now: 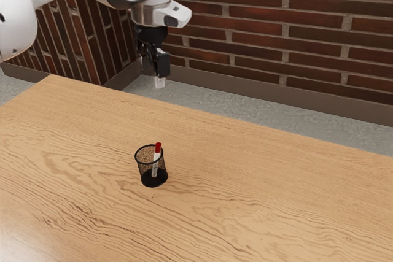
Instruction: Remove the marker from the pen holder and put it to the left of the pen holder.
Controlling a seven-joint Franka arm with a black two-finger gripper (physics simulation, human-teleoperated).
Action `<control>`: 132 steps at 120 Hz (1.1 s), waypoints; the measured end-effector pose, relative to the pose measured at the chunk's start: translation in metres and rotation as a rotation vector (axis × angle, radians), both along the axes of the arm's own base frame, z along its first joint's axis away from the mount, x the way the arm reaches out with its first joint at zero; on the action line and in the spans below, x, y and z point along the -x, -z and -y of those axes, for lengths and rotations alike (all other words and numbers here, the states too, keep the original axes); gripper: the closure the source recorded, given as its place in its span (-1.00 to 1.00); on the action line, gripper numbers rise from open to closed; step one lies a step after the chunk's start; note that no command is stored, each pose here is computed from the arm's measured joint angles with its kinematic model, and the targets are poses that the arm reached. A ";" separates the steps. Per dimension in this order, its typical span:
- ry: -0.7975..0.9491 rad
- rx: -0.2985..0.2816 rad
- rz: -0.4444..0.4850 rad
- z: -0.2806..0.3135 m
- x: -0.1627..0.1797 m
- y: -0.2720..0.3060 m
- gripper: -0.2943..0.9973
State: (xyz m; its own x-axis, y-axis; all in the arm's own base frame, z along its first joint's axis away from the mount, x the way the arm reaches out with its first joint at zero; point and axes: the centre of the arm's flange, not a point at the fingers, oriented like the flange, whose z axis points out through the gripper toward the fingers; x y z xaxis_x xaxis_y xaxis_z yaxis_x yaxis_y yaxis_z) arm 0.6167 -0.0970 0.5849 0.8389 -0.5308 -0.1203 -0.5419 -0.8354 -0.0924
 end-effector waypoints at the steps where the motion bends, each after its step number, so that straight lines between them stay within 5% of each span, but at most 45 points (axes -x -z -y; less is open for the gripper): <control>1: 0.003 0.001 0.001 0.000 0.000 0.000 -0.54; 16: 0.038 0.008 -0.002 0.004 -0.006 0.010 -0.54; 60: 0.055 -0.013 -0.261 -0.007 -0.049 0.185 -0.54; 132: 0.055 -0.003 -0.355 -0.029 -0.052 0.245 -0.03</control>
